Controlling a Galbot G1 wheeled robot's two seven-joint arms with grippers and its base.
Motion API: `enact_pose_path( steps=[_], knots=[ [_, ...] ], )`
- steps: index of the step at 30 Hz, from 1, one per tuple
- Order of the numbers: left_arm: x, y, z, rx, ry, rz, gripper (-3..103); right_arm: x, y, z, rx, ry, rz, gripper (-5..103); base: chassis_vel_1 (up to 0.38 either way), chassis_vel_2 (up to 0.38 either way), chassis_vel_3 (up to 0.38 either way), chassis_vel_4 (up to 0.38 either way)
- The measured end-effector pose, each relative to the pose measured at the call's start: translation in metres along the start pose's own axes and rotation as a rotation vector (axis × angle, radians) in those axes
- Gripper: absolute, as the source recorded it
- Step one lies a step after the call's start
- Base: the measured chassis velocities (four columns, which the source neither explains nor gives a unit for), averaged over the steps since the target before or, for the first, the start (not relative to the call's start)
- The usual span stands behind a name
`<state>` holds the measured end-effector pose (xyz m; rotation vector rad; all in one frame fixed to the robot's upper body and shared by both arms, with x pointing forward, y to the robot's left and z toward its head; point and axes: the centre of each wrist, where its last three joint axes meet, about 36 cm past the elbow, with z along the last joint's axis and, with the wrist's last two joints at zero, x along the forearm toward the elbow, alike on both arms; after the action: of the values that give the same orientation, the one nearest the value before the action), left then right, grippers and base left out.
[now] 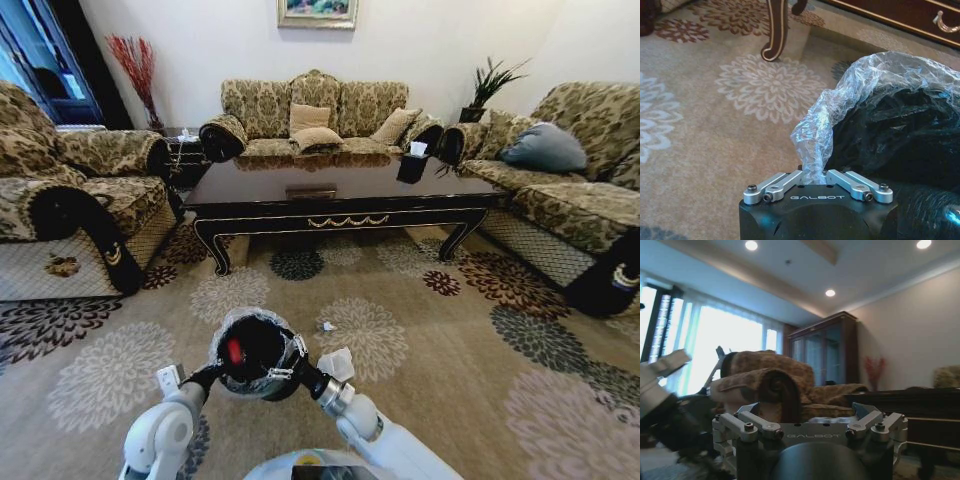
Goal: Move to the front of the table and pick up the trash from the floor, then place it into the trash bin.
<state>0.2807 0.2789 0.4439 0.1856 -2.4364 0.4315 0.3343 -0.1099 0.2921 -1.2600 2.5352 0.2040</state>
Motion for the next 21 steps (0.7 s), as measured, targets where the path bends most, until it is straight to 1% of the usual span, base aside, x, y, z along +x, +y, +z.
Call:
enact_pose_path(
  steps=[3, 4, 5, 6, 7, 8, 9, 10, 11, 13, 14, 15, 16, 17, 19, 21],
  knots=[
    [0.001, 0.003, -0.003, 0.007, -0.008, -0.007, 2, -0.003, -0.003, -0.001, -0.022, 0.005, 0.049, 100, 0.0, 0.0, 0.0, 0.0],
    [0.002, 0.008, -0.007, 0.023, -0.021, -0.019, 2, -0.008, -0.009, -0.002, -0.066, 0.017, 0.133, 100, 0.0, 0.0, 0.0, 0.0],
    [0.003, 0.013, -0.011, 0.032, -0.033, -0.03, 2, -0.011, -0.016, -0.002, -0.085, 0.025, 0.194, 100, 0.0, 0.0, 0.0, 0.0],
    [0.003, 0.013, -0.011, 0.032, -0.033, -0.03, 2, -0.011, -0.016, -0.002, -0.085, 0.025, 0.194, 100, 0.0, 0.0, 0.0, 0.0],
    [0.003, 0.019, -0.014, 0.04, -0.044, -0.043, 2, -0.015, -0.024, -0.001, -0.095, 0.039, 0.258, 100, 0.0, 0.0, 0.0, 0.0],
    [0.002, 0.029, -0.022, 0.057, -0.061, -0.065, 2, -0.019, -0.035, 0.0, -0.104, 0.066, 0.338, 100, 0.0, 0.0, 0.0, 0.0],
    [0.002, 0.038, -0.028, 0.07, -0.075, -0.081, 2, -0.021, -0.043, 0.001, -0.11, 0.089, 0.392, 100, 0.0, 0.0, 0.0, 0.0],
    [0.002, 0.043, -0.032, 0.077, -0.083, -0.089, 2, -0.022, -0.048, 0.002, -0.112, 0.108, 0.427, 100, 0.0, 0.0, 0.0, 0.0],
    [0.002, 0.043, -0.032, 0.077, -0.083, -0.089, 2, -0.022, -0.048, 0.002, -0.112, 0.108, 0.427, 100, 0.0, 0.0, 0.0, 0.0],
    [0.002, 0.067, -0.046, 0.102, -0.111, -0.126, 2, -0.025, -0.067, 0.004, -0.118, 0.219, 0.6, 100, 0.0, 0.0, 0.0, 0.0],
    [0.003, 0.076, -0.052, 0.11, -0.121, -0.14, 2, -0.026, -0.072, 0.005, -0.13, 0.265, 0.674, 100, 0.0, 0.0, 0.0, 0.0],
    [0.003, 0.08, -0.054, 0.114, -0.126, -0.146, 2, -0.028, -0.074, 0.006, -0.141, 0.297, 0.719, 100, 0.0, 0.0, 0.0, 0.0],
    [0.003, 0.08, -0.054, 0.114, -0.126, -0.146, 2, -0.028, -0.074, 0.006, -0.141, 0.297, 0.719, 100, 0.0, 0.0, 0.0, 0.0],
    [0.004, 0.09, -0.06, 0.122, -0.137, -0.163, 2, -0.029, -0.078, 0.009, -0.175, 0.362, 0.807, 100, 0.0, 0.0, 0.0, 0.0],
    [0.006, 0.107, -0.069, 0.133, -0.156, -0.197, 2, -0.031, -0.084, 0.017, -0.241, 0.452, 0.914, 100, 0.0, 0.0, 0.0, 0.0],
    [0.006, 0.109, -0.07, 0.134, -0.158, -0.201, 2, -0.031, -0.085, 0.018, -0.248, 0.462, 0.924, 100, 0.0, 0.0, 0.0, 0.0]
  ],
)
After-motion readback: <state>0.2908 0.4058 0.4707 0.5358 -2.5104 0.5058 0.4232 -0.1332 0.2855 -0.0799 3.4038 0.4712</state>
